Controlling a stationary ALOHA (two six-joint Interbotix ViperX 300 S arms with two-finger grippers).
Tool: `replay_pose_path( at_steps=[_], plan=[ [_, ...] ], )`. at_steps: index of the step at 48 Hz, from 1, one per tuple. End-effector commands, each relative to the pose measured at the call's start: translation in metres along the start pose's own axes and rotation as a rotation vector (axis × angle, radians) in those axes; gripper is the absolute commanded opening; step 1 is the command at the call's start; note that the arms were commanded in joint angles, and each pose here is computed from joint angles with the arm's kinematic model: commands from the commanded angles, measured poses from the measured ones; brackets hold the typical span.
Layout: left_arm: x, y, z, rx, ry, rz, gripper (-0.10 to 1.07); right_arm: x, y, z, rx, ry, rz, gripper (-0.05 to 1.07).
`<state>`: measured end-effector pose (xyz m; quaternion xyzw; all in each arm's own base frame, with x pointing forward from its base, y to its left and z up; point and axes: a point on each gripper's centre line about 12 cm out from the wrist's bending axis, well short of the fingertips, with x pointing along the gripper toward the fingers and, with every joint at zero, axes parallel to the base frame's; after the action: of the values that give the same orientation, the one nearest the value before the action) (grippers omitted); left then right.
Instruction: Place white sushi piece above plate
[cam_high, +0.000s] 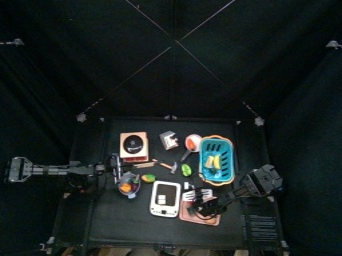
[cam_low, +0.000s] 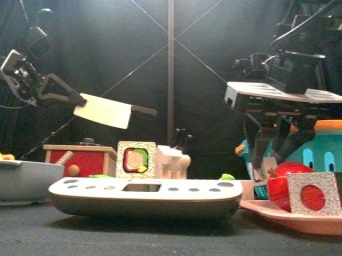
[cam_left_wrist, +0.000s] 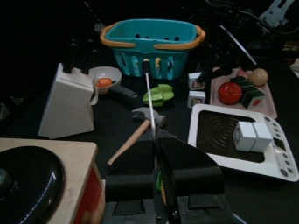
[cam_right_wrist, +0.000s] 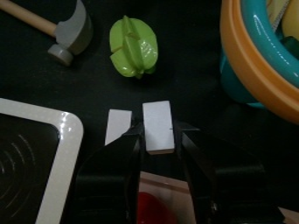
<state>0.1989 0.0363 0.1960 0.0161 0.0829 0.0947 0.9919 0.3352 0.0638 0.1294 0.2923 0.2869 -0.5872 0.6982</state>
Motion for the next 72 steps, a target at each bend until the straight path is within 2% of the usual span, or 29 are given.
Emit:
replay_pose_path(
  at_steps=[1,13,35,42,53,72],
  plan=[
    [0.002,0.000,0.004,0.000,-0.011,0.001,0.34,-0.002,0.002,0.005,0.022,0.020,0.023,0.70],
    [0.002,0.000,0.004,-0.002,-0.011,0.001,0.34,0.011,0.001,-0.002,0.019,0.044,0.003,0.70],
    [0.002,0.000,0.005,0.000,-0.014,0.001,0.34,0.014,0.002,-0.005,0.023,0.073,0.020,0.70],
    [0.002,0.000,0.005,-0.002,-0.012,0.001,0.34,0.015,0.001,-0.005,0.025,0.081,0.017,0.75],
    [0.002,0.000,0.004,0.000,-0.011,0.001,0.34,0.015,0.001,-0.005,0.026,0.083,0.014,0.91],
    [0.002,0.000,0.005,-0.002,-0.012,0.001,0.34,0.004,0.001,0.006,0.040,0.073,0.027,0.92]
  ],
)
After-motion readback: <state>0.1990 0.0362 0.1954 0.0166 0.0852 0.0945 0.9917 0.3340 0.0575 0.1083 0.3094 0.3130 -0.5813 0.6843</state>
